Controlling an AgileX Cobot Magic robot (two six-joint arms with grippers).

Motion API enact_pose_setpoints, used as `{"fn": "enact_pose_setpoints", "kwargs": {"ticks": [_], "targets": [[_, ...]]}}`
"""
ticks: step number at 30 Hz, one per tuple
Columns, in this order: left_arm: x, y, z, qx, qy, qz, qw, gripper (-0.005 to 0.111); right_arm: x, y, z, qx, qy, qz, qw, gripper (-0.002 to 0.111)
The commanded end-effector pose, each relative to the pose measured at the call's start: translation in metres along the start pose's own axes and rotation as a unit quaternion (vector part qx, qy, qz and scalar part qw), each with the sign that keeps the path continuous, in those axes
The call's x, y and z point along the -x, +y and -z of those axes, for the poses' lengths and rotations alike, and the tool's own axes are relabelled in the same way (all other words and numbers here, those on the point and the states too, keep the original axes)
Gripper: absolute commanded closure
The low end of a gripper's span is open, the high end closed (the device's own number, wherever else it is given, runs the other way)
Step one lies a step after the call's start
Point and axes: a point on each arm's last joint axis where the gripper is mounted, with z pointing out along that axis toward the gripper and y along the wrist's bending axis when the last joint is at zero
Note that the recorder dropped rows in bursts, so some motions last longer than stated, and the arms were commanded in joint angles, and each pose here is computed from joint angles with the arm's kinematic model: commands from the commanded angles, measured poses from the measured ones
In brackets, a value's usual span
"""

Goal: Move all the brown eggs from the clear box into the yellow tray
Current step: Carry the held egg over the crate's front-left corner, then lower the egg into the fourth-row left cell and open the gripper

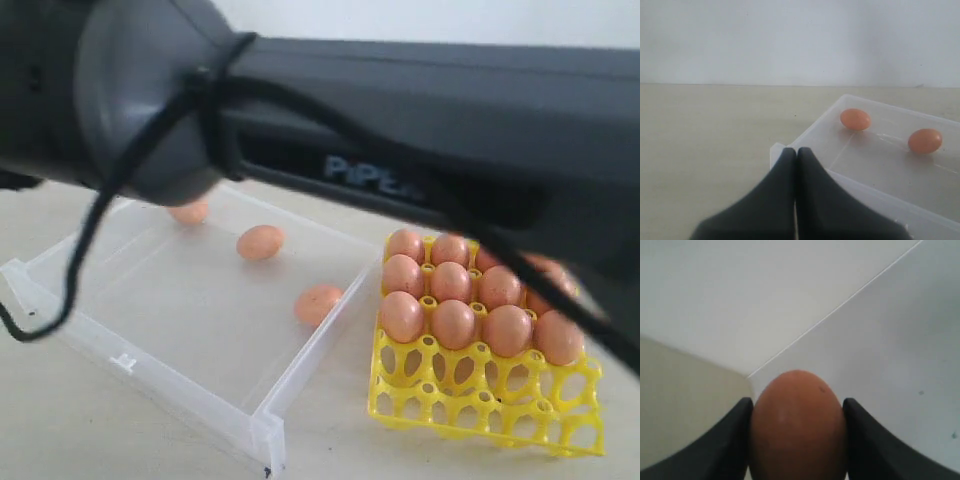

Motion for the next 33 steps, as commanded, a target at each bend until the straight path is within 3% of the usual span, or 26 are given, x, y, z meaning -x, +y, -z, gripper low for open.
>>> {"fn": "enact_pose_setpoints", "kwargs": {"ticks": [1, 4, 6, 10, 14, 17, 23, 28, 30, 33], "targets": [[0.001, 0.000, 0.000, -0.003, -0.003, 0.002, 1.000, 0.111, -0.011, -0.005, 0.048, 0.043, 0.025, -0.035, 0.998, 0.109], [0.001, 0.000, 0.000, -0.003, -0.003, 0.002, 1.000, 0.111, -0.032, -0.018, 0.078, 0.055, 0.049, -0.161, 0.984, 0.109], [0.001, 0.000, 0.000, -0.003, -0.003, 0.002, 1.000, 0.111, -0.053, -0.036, 0.101, 0.050, 0.066, -0.259, 0.962, 0.109], [0.001, 0.000, 0.000, -0.003, -0.003, 0.002, 1.000, 0.111, -0.102, -0.061, 0.150, 0.060, 0.088, -0.372, 0.922, 0.109], [0.001, 0.000, 0.000, -0.003, -0.003, 0.002, 1.000, 0.111, -0.142, -0.071, 0.204, 0.070, 0.065, -0.498, 0.862, 0.109], [0.001, 0.000, 0.000, -0.003, -0.003, 0.002, 1.000, 0.111, -0.172, -0.060, 0.240, 0.082, 0.043, -0.570, 0.816, 0.109], [0.001, 0.000, 0.000, -0.003, -0.003, 0.002, 1.000, 0.111, -0.236, -0.025, 0.285, 0.111, 0.101, -0.627, 0.764, 0.109], [0.001, 0.000, 0.000, -0.003, -0.003, 0.002, 1.000, 0.111, -0.267, 0.004, 0.299, 0.251, 0.142, -0.650, 0.703, 0.109], [0.001, 0.000, 0.000, -0.003, -0.003, 0.002, 1.000, 0.111, -0.272, 0.006, 0.295, 0.257, 0.114, -0.651, 0.705, 0.109], [0.001, 0.000, 0.000, -0.003, -0.003, 0.002, 1.000, 0.111, -0.288, 0.014, 0.289, 0.235, 0.138, -0.616, 0.739, 0.109]]}}
